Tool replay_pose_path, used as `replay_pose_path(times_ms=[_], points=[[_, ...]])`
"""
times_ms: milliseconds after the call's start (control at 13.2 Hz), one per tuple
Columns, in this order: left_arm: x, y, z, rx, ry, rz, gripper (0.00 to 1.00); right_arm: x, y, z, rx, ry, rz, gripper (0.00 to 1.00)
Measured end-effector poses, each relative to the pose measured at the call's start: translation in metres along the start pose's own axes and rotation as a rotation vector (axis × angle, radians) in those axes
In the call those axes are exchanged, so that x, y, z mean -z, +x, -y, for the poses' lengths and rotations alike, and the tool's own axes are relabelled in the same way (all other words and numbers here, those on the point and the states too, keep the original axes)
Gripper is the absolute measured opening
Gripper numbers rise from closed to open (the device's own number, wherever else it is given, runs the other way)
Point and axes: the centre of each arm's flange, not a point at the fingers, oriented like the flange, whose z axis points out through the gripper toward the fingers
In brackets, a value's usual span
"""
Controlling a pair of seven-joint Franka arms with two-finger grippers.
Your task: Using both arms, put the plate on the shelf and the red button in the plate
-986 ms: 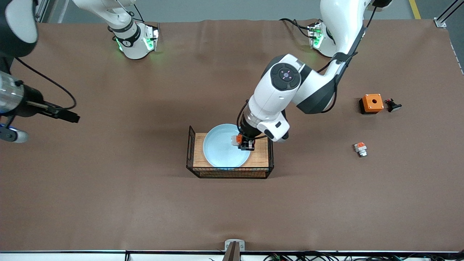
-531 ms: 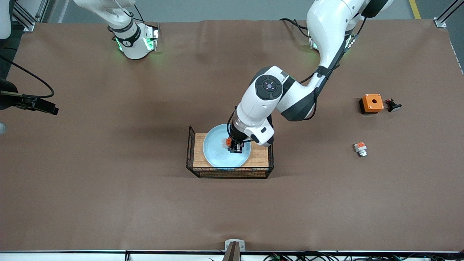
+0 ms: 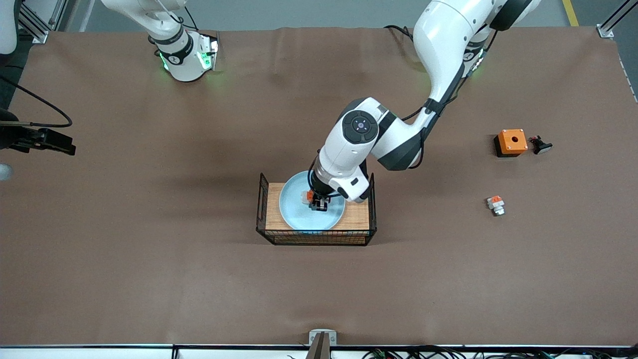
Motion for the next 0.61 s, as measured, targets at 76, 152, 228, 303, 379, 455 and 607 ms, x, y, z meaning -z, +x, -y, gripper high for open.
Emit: replay_pose_path(times_ms=[76, 152, 228, 303, 379, 455, 607], points=[[0.000, 0.000, -0.001, 0.000, -0.003, 0.002, 0.41, 0.001, 0.000, 0.000, 0.000, -0.001, -0.002, 1.00], [0.001, 0.000, -0.001, 0.000, -0.004, 0.002, 0.47, 0.002, 0.000, 0.000, 0.000, -0.001, -0.005, 1.00], [0.001, 0.000, -0.001, 0.001, -0.004, 0.003, 0.55, 0.004, 0.000, 0.000, 0.000, -0.001, -0.008, 1.00], [0.001, 0.000, -0.002, 0.001, -0.006, 0.004, 0.66, 0.006, -0.001, 0.000, 0.000, -0.001, -0.013, 1.00], [0.003, -0.001, -0.002, 0.001, -0.009, 0.006, 0.74, 0.008, -0.001, -0.001, 0.000, -0.001, -0.018, 1.00], [0.005, -0.001, -0.004, 0.002, -0.015, 0.008, 0.85, 0.011, -0.001, -0.001, 0.000, -0.001, -0.023, 1.00], [0.017, -0.002, -0.012, 0.006, -0.035, 0.018, 1.00, 0.014, -0.002, -0.001, 0.000, -0.001, -0.031, 1.00]])
